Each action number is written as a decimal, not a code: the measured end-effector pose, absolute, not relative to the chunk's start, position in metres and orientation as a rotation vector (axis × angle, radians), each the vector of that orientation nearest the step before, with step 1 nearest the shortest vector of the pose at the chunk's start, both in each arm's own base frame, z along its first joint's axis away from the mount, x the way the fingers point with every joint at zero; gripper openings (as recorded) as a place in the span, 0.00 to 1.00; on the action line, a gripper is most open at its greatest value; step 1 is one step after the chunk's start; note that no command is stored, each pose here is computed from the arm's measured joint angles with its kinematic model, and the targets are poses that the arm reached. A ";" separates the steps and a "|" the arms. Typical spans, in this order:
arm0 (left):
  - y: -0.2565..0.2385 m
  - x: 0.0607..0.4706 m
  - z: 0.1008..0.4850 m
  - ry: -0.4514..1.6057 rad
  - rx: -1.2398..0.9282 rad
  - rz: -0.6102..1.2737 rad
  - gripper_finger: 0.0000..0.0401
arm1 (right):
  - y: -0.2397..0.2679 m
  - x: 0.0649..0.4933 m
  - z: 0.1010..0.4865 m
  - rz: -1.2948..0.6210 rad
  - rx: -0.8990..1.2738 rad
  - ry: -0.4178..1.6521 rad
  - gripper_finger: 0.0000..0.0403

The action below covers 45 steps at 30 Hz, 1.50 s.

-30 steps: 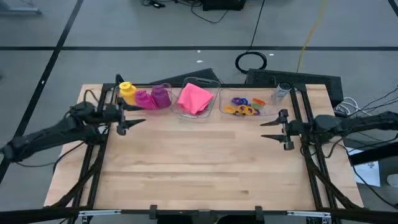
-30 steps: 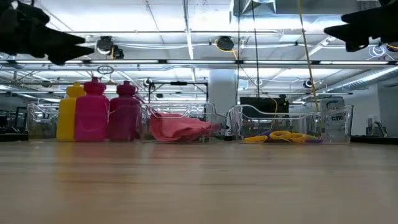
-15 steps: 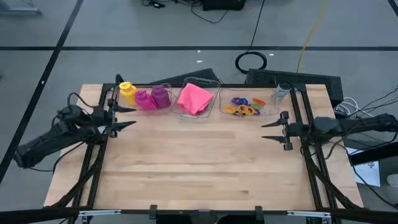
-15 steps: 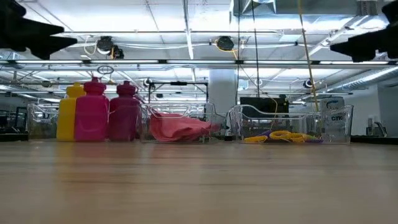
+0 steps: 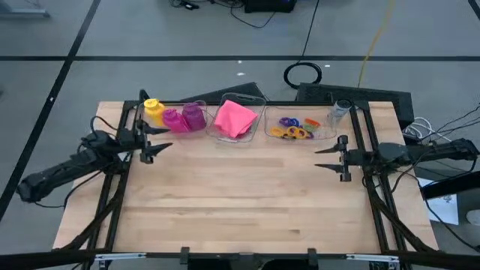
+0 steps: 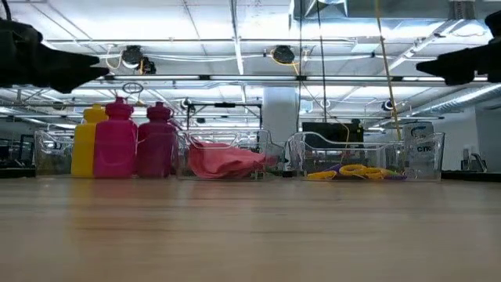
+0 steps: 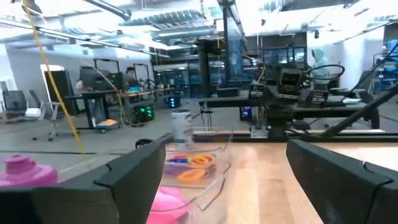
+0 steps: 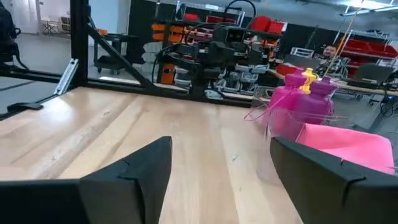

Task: Pick & Place Sports Items
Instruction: Return to Home Position

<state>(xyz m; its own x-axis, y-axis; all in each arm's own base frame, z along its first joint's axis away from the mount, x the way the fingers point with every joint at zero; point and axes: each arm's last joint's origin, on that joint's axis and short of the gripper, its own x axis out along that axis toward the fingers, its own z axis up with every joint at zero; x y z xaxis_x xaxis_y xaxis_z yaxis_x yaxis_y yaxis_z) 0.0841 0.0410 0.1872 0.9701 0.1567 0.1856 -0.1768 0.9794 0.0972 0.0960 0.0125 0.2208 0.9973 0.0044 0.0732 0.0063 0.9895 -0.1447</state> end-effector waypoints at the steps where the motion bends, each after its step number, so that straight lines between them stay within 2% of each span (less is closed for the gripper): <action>1: 0.041 0.084 0.187 -0.174 0.111 0.169 0.70 | 0.013 0.096 0.220 -0.001 -0.145 -0.074 0.50; 12: 0.041 0.085 0.188 -0.179 0.112 0.163 0.70 | 0.013 0.101 0.203 -0.019 -0.192 -0.170 0.50; 28: 0.042 0.085 0.186 -0.159 0.112 0.162 0.69 | 0.011 0.103 0.190 -0.095 -0.166 -0.130 0.49; 32: 0.043 0.085 0.184 -0.142 0.088 0.192 0.57 | 0.011 0.103 0.192 -0.096 -0.172 -0.146 0.37; 36: 0.045 0.085 0.182 -0.134 0.045 0.261 0.39 | 0.011 0.103 0.192 -0.107 -0.202 -0.145 0.18; 40: 0.046 0.085 0.182 -0.140 0.003 0.286 0.26 | 0.008 0.103 0.192 -0.203 -0.207 -0.130 0.01; 42: 0.046 0.085 0.182 -0.140 0.000 0.286 0.21 | 0.008 0.102 0.191 -0.231 -0.204 -0.126 0.01; 45: 0.046 0.085 0.182 -0.140 0.003 0.286 0.16 | 0.008 0.102 0.191 -0.228 -0.204 -0.126 0.08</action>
<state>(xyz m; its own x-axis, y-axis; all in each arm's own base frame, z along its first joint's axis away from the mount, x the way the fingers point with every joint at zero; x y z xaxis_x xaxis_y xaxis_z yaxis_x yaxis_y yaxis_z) 0.0850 0.0456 0.1822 0.9496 0.2811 0.1384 -0.2815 0.9594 -0.0173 0.1025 0.0076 0.1914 0.9664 -0.2112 0.1468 0.2366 0.9536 -0.1861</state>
